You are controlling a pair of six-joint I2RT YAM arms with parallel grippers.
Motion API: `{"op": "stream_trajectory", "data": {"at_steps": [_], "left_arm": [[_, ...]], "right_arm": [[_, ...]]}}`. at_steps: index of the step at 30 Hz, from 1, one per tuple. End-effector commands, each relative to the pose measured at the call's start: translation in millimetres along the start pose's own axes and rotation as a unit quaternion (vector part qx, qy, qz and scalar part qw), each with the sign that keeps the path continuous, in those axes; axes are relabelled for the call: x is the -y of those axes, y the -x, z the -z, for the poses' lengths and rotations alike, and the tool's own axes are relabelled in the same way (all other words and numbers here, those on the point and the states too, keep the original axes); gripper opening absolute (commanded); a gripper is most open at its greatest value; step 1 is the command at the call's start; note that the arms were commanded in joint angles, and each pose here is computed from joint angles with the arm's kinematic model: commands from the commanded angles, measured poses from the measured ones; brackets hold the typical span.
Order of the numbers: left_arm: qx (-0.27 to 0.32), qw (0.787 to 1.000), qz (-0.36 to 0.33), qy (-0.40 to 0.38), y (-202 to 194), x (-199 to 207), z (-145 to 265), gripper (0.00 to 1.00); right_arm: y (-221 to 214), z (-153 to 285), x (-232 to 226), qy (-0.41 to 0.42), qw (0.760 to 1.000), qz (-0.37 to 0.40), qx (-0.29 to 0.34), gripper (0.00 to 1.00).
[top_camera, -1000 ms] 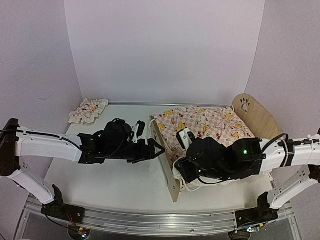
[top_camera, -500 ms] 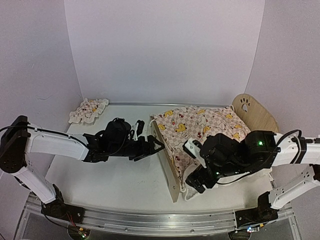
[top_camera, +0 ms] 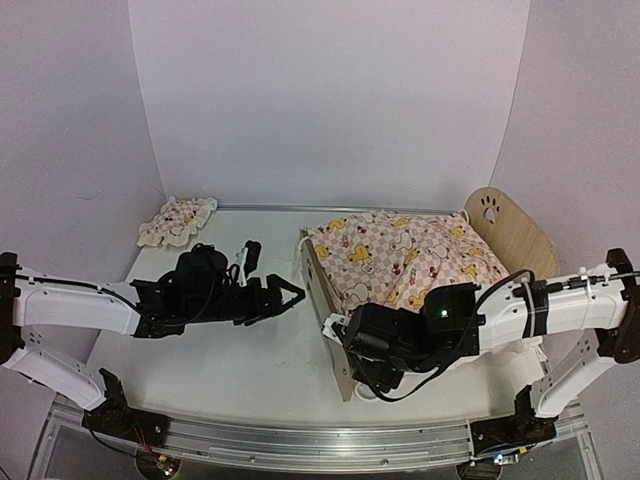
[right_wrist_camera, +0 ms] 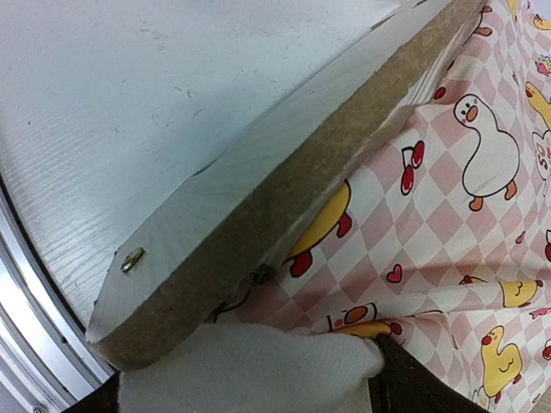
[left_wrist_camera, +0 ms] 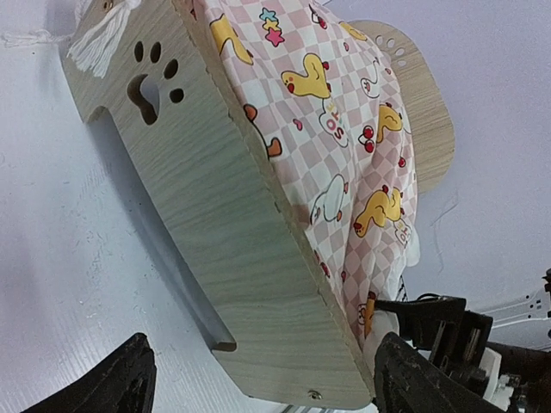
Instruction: Set up the pet bed
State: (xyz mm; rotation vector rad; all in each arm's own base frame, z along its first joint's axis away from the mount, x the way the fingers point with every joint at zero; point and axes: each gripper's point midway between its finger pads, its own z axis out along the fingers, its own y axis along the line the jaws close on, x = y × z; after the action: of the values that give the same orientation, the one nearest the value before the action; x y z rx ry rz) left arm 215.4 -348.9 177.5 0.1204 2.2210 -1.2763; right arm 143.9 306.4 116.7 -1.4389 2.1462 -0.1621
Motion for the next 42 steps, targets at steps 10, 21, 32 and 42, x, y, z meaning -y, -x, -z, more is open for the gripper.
{"op": "stream_trajectory", "data": {"at_steps": [10, 21, 32, 42], "left_arm": [[0.044, 0.999, -0.025, 0.005, 4.8, -15.3, 26.3, 0.89], [0.03, 0.997, -0.065, -0.007, -3.7, -15.2, 23.8, 0.88], [0.005, 0.988, -0.133, -0.073, 1.9, 29.2, -3.3, 0.85], [-0.031, 0.988, -0.122, -0.088, -9.6, 44.5, -34.1, 0.87]], "right_arm": [[102.4, -21.8, 81.6, -0.083, 0.982, -0.129, 0.111, 0.73], [97.4, 3.0, 76.0, -0.007, 0.984, -0.17, 0.05, 0.92], [71.8, 43.8, 57.8, 0.087, 0.97, -0.221, 0.053, 0.98], [71.8, 91.7, 14.2, 0.214, 0.942, -0.222, 0.132, 0.91]]}}
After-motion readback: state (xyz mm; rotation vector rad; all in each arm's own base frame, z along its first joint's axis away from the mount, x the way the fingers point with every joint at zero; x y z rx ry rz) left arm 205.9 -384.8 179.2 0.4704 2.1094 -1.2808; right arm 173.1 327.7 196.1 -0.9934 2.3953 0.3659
